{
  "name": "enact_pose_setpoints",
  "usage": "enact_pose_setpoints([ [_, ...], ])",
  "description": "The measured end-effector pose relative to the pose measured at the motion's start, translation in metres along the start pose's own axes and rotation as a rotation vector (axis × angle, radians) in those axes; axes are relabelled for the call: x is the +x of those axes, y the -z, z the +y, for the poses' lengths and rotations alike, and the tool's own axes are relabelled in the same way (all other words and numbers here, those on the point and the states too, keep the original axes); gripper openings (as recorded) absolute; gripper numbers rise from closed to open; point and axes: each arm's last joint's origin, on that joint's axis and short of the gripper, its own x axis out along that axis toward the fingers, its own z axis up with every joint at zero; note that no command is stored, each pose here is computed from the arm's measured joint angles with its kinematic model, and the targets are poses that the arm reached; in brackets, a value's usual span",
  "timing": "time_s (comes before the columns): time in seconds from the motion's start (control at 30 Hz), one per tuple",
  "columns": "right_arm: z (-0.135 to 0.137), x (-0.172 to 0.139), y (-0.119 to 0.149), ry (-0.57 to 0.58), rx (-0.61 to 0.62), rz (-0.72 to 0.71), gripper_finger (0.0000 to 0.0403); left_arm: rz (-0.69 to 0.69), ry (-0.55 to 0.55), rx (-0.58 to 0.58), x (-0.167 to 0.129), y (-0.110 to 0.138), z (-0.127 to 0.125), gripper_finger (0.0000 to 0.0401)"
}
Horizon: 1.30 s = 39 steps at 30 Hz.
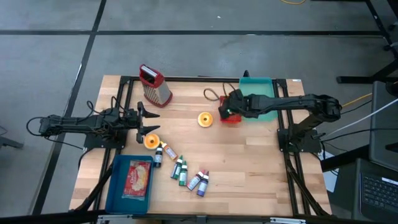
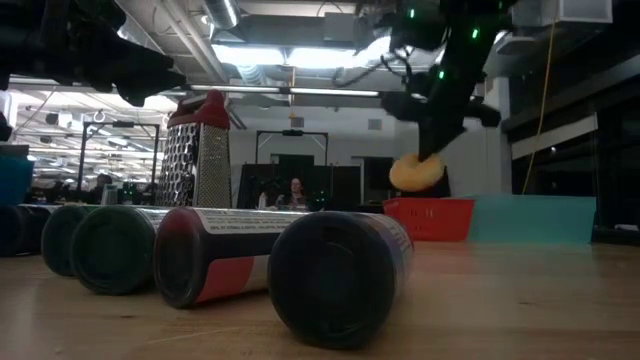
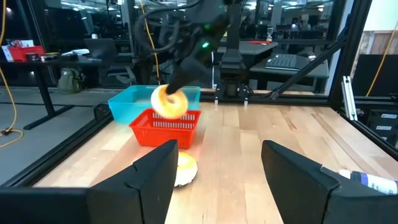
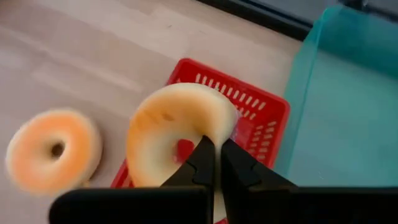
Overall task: Pick & Place Food Item
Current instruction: Put the orange and pink donut into the red bin
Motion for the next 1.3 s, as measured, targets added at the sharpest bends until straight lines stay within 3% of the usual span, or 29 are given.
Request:
enact_pose_setpoints([
  [0.27,-0.018,0.031,0.001,-0.027,0.052,0.036,0.0007,0.000,0.000,0.000,0.000,0.000,0.000,0.0228],
  [0.67,-0.022,0.046,0.007,-0.120,0.072,0.067,0.0015,0.000,0.000,0.000,0.000,0.000,0.000,0.0228],
  [0.77,-0.021,0.045,0.007,-0.132,0.071,0.078,0.0045,0.000,0.000,0.000,0.000,0.000,0.000,0.0228],
  [1.1,-0.021,0.045,0.007,-0.134,0.072,0.082,0.0198,0.000,0.009,0.000,0.000,0.000,0.000,0.0228],
  [1.3,-0.021,0.045,0.007,-0.133,0.073,0.083,0.0232,0.000,0.009,0.000,0.000,0.000,0.000,0.0228],
])
